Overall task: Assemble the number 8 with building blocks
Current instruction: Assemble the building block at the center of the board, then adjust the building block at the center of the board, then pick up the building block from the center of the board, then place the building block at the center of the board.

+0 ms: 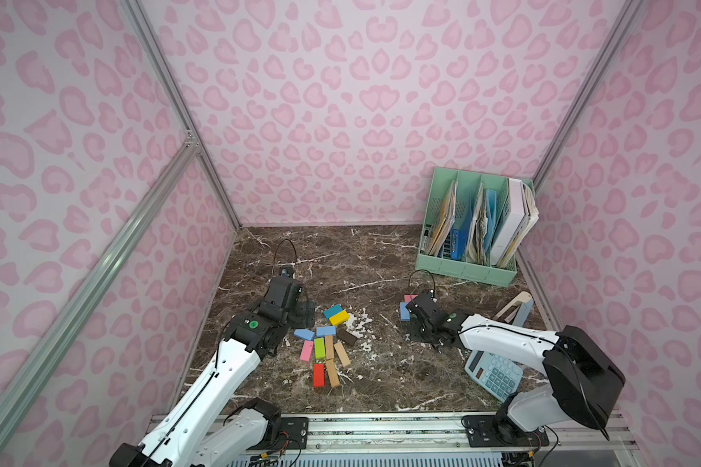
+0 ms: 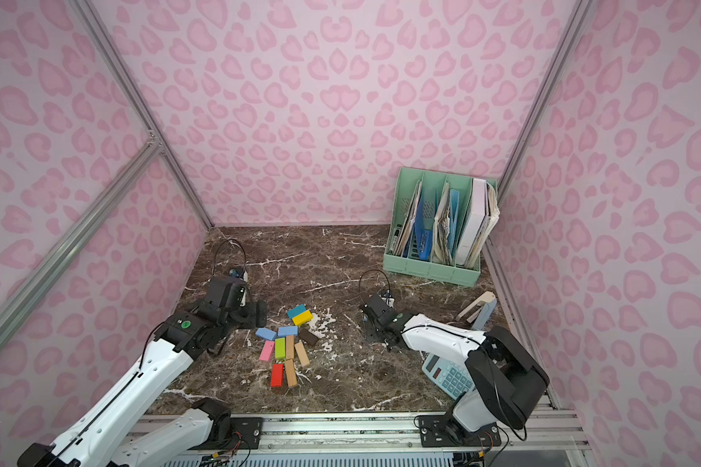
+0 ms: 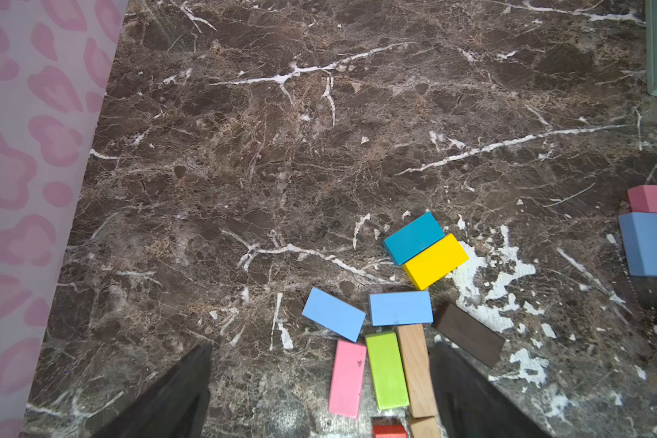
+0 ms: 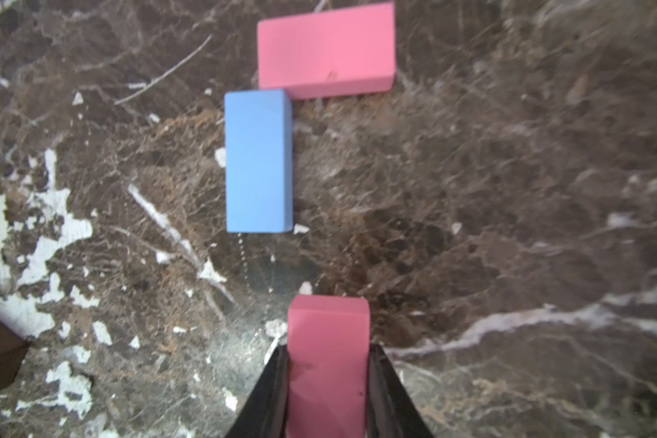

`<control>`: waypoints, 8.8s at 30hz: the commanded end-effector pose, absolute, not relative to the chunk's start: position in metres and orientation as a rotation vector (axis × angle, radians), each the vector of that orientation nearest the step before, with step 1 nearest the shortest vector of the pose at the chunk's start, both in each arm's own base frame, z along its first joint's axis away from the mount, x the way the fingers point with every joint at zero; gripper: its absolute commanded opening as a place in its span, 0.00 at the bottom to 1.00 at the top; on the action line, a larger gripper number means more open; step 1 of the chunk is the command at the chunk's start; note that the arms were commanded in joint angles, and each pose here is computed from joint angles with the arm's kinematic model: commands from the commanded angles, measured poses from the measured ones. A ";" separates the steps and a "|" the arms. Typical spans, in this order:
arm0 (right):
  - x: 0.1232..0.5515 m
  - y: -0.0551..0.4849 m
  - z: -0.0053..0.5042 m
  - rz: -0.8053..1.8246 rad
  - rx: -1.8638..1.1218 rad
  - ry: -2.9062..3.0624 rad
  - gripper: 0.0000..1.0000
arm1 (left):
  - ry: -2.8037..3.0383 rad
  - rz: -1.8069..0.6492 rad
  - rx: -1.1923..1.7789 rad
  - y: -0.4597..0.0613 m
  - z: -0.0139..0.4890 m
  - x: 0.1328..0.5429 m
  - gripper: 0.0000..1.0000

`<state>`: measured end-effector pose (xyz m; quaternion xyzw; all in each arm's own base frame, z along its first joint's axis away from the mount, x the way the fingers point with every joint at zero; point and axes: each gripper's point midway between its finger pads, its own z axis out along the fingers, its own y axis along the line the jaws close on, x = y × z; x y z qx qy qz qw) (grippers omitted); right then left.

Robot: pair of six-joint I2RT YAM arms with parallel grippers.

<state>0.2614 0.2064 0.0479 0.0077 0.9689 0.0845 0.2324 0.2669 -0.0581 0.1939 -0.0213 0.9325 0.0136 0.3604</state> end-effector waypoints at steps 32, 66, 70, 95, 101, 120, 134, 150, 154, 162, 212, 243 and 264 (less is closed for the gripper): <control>0.327 0.190 0.027 0.196 -0.100 2.683 0.23 | 2.422 0.023 -0.055 -0.062 0.189 0.269 0.90; 0.339 0.187 0.020 0.187 -0.097 2.699 0.42 | 2.436 0.030 -0.048 -0.063 0.186 0.271 0.90; 0.337 0.187 0.020 0.193 -0.094 2.705 0.49 | 2.438 0.029 -0.046 -0.063 0.186 0.270 0.90; 0.318 0.194 0.074 0.214 -0.183 2.619 0.84 | 2.432 0.037 -0.054 -0.061 0.187 0.270 0.93; 0.303 0.198 0.057 0.157 -0.218 2.652 0.87 | 2.429 0.035 -0.054 -0.061 0.188 0.270 0.93; 0.294 0.195 0.033 0.071 -0.238 2.701 0.88 | 2.435 0.033 -0.052 -0.061 0.186 0.269 0.93; 0.297 0.193 0.029 0.039 -0.234 2.700 0.89 | 2.434 0.034 -0.052 -0.061 0.187 0.269 0.93; 0.300 0.190 0.029 0.028 -0.217 2.690 0.88 | 2.436 0.035 -0.054 -0.061 0.186 0.268 0.93; 0.301 0.190 0.030 0.025 -0.213 2.689 0.89 | 2.436 0.035 -0.052 -0.061 0.186 0.268 0.93; 0.302 0.192 0.046 0.066 -0.214 2.650 0.89 | 2.456 0.057 -0.097 -0.056 0.184 0.266 0.98; 0.281 0.145 0.114 0.306 -0.099 2.378 0.89 | 2.718 -0.048 -1.028 -0.059 0.027 0.276 0.55; 0.287 0.141 0.139 0.351 -0.103 2.307 0.93 | 2.730 -0.179 -0.098 -0.125 0.146 0.297 0.18; 0.275 0.091 0.206 0.282 0.101 2.106 0.95 | 2.736 -0.215 1.091 -0.342 0.065 0.223 0.21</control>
